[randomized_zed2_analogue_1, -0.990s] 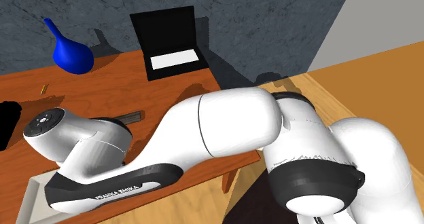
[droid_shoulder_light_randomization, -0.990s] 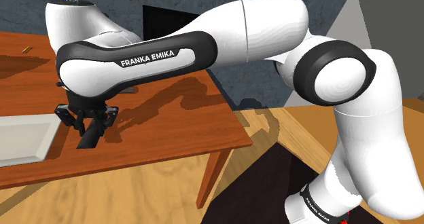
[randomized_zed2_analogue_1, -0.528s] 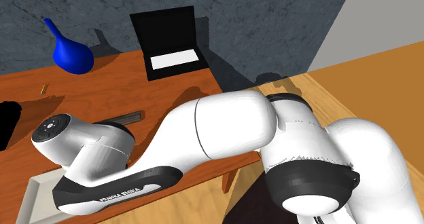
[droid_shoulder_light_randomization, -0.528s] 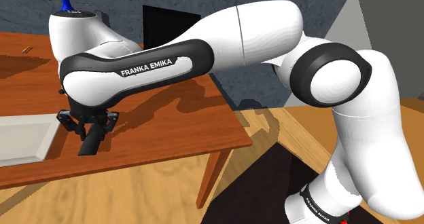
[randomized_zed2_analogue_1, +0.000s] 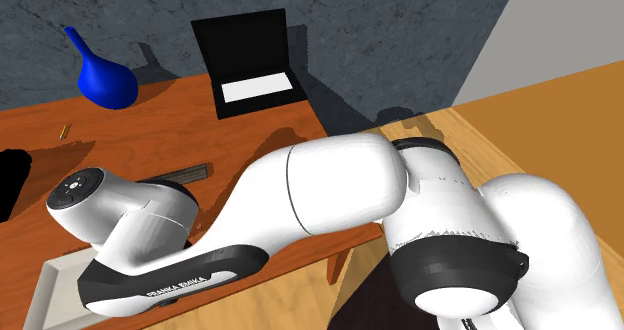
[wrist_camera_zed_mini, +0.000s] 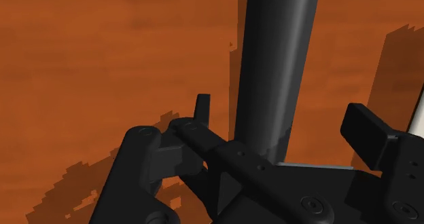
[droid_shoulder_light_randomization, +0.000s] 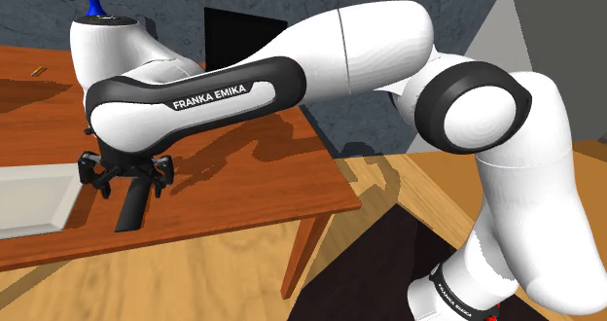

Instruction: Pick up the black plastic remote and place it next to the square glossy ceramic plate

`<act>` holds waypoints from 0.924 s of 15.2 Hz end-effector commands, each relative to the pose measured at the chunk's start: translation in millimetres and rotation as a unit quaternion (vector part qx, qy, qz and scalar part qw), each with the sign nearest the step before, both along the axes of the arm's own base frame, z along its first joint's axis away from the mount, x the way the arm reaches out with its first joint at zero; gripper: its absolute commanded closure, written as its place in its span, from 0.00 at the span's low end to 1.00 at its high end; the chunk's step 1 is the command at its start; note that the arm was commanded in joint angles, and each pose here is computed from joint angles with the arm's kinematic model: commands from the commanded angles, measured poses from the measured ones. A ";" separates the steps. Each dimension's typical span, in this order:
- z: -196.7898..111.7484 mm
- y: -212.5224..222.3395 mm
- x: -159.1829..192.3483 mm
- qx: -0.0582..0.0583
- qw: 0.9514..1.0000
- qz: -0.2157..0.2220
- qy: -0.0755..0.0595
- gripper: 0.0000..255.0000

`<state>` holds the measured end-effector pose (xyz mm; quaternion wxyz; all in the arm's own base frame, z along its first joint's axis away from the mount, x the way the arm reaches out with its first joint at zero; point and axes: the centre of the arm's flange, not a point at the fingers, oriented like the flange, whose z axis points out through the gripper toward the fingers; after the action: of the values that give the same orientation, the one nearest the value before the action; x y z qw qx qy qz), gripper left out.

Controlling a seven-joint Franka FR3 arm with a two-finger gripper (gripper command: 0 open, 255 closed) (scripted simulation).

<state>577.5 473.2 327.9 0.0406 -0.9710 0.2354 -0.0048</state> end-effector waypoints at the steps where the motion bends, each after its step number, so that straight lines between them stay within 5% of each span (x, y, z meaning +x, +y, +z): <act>1: 0.0 0.0 0.0 0.000 1.000 0.000 0.000 0.00; 6: 49.6 -4.2 -1.3 0.000 1.000 0.000 0.000 0.00; 14: 49.6 -4.2 -1.3 0.000 1.000 0.000 0.000 0.00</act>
<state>576.2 469.0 377.5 0.0406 -0.9710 0.2354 -0.0048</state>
